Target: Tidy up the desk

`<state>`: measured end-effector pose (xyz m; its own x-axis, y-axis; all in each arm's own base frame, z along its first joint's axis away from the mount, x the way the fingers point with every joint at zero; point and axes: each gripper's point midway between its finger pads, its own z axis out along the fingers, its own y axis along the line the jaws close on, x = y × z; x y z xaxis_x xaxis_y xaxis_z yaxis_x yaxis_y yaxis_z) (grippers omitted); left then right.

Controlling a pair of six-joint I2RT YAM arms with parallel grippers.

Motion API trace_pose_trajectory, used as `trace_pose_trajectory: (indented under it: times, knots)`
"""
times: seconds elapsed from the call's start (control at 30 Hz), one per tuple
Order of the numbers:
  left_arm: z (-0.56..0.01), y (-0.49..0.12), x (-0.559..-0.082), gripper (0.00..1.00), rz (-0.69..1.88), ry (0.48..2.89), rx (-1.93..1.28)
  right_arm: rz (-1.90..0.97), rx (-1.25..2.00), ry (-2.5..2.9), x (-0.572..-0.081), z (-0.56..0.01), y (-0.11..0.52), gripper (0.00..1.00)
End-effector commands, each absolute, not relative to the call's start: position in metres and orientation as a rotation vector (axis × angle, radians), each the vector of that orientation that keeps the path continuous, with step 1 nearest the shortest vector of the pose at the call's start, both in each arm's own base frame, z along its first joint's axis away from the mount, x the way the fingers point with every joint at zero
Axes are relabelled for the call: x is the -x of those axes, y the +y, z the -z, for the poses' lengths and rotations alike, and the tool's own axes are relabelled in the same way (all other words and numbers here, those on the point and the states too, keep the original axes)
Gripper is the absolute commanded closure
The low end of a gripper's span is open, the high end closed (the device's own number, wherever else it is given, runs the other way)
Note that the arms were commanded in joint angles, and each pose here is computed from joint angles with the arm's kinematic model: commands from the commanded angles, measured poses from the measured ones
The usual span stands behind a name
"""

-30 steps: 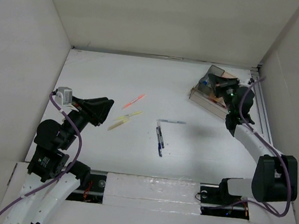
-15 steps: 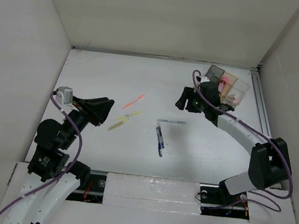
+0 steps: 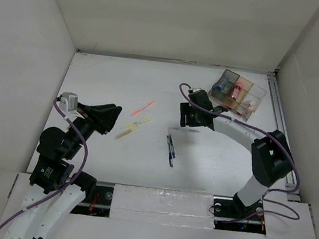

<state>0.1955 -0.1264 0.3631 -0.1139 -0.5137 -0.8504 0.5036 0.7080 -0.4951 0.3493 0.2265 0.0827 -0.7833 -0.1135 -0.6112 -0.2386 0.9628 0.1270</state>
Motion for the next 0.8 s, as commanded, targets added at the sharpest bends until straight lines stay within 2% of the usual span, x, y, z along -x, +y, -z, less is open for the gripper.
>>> trace_pose_trajectory:
  times: [0.0, 0.1, 0.2, 0.43, 0.67, 0.77]
  knots:
    - [-0.38, -0.125, -0.19, 0.67, 0.868, 1.383, -0.013, -0.361, 0.168, 2.49, -0.35, -0.082, 0.236, 0.36]
    - [-0.38, -0.127, -0.19, 0.67, 0.875, 1.384, -0.022, -0.397, 0.161, 2.513, -0.347, -0.068, 0.241, 0.37]
    - [-0.382, -0.126, -0.189, 0.67, 0.873, 1.378, -0.019, -0.412, 0.121, 2.527, -0.35, -0.055, 0.245, 0.25]
    - [-0.381, -0.125, -0.189, 0.67, 0.869, 1.377, -0.016, -0.437, -0.01, 2.522, -0.371, -0.053, 0.245, 0.2]
    - [-0.381, -0.126, -0.189, 0.67, 0.872, 1.381, -0.021, -0.482, -0.135, 2.522, -0.38, -0.043, 0.233, 0.24]
    - [-0.381, -0.126, -0.19, 0.67, 0.871, 1.382, -0.022, -0.423, -0.166, 2.498, -0.379, -0.047, 0.225, 0.3]
